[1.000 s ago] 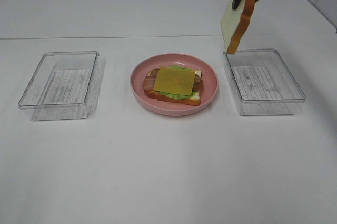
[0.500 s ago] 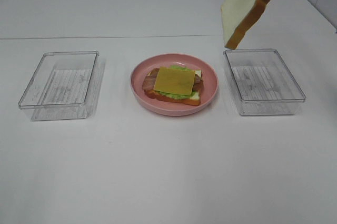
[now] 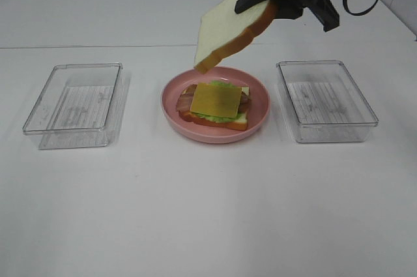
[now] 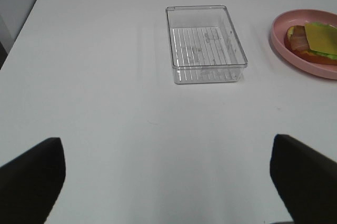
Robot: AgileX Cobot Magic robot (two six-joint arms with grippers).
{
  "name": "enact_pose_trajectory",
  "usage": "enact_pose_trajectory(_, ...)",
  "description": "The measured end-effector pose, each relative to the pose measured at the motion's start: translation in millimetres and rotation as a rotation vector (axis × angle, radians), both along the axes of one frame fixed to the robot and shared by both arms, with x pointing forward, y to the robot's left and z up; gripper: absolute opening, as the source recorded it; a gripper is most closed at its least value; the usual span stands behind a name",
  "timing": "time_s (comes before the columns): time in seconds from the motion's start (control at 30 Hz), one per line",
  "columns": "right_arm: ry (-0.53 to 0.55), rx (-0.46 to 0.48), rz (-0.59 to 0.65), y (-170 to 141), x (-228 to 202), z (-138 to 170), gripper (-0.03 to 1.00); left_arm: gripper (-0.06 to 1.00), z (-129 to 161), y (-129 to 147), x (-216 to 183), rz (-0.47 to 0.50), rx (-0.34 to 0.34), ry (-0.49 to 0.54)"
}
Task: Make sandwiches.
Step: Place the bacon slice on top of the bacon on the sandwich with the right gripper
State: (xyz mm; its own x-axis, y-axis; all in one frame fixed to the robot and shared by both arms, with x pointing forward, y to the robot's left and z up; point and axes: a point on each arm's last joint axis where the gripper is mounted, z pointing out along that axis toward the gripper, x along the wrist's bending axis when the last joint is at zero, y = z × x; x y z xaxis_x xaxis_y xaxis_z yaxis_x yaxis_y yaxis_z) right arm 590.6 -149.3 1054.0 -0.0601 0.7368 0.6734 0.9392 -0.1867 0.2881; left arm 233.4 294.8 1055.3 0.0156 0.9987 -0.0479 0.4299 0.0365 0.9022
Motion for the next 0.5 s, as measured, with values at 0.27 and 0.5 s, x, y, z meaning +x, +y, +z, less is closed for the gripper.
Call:
enact_pose_trajectory(0.27,0.021,0.060,-0.010,12.9,33.9,-37.9,0.22,0.98,0.0,0.0,0.0,0.000,0.000,0.000)
enact_pose_trajectory(0.5,0.117,0.106,0.010,25.4,59.6,-78.5,0.22,0.98,0.0,0.0,0.0,0.000,0.000,0.000)
